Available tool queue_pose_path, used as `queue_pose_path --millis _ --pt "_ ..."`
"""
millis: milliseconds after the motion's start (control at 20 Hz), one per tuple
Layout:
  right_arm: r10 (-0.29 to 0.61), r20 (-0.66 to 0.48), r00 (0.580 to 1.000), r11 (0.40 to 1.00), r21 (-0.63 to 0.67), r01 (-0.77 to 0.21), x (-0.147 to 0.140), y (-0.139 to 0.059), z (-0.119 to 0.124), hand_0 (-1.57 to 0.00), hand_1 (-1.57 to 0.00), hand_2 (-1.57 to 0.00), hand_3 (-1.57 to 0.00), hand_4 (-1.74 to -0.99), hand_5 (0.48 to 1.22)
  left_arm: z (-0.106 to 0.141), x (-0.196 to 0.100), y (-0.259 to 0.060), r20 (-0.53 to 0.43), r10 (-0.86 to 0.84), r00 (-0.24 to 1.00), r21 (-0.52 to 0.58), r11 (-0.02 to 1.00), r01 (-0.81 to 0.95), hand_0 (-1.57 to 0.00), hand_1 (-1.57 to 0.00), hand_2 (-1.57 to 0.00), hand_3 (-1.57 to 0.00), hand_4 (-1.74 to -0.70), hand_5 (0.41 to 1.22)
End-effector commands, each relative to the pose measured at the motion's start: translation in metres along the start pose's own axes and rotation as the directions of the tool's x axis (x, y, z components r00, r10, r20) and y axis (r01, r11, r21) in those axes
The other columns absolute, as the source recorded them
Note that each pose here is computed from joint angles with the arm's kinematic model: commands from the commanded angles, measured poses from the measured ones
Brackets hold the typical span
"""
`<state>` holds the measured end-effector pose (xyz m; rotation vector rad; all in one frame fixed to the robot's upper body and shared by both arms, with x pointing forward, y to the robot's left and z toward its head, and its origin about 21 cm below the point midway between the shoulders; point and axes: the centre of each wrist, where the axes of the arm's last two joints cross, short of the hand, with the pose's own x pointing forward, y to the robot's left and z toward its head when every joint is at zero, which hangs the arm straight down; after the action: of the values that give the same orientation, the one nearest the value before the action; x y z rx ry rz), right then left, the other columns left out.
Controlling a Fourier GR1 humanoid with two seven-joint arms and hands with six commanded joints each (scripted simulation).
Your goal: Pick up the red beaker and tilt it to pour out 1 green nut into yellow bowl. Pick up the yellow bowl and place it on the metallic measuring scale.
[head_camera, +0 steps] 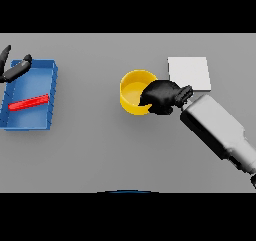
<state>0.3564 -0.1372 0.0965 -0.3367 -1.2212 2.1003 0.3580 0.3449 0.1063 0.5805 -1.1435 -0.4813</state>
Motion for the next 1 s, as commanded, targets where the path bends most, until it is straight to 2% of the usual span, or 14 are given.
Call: queue_pose_path --millis 0,350,500,700,950 --pt "0.000 -0.008 1.000 1.000 -0.004 0.000 -0.001 -0.002 0.003 -1.56 -1.56 -1.45 -1.20 -1.736 1.218 -0.001 -0.001 0.000 0.000 0.009 1.000 -0.006 1.000 -0.009 0.00 0.00 0.00 0.00 -0.78 0.702" --pt "-0.004 -0.117 0.993 0.998 -0.061 -0.003 -0.003 -0.015 0.024 -1.53 -1.57 -1.52 -1.18 -1.740 1.220 -0.002 0.002 0.003 0.003 0.034 0.999 -0.012 0.999 -0.034 0.00 0.00 0.00 0.00 -0.81 0.703" --pt "-0.013 -0.176 0.984 0.992 -0.122 -0.009 -0.023 -0.026 0.035 -1.55 -1.57 -1.50 -1.17 -1.741 1.220 0.000 0.002 0.001 -0.006 0.052 0.999 -0.007 0.999 -0.052 0.00 0.00 0.00 0.00 -0.83 0.723" --pt "-0.032 -0.259 0.965 0.983 -0.184 -0.016 -0.054 -0.030 0.048 -1.56 -1.57 -1.54 -1.15 -1.741 1.221 0.002 0.002 0.001 -0.015 0.053 0.998 -0.010 0.999 -0.053 0.00 0.00 0.00 0.00 -0.84 0.737" --pt "-0.080 -0.354 0.932 0.977 -0.212 0.003 -0.088 -0.021 0.052 -1.57 -1.57 -1.55 -1.15 -1.741 1.221 0.007 0.008 0.003 -0.039 0.053 0.998 -0.002 0.999 -0.053 0.00 0.00 0.00 0.00 -0.85 0.760"
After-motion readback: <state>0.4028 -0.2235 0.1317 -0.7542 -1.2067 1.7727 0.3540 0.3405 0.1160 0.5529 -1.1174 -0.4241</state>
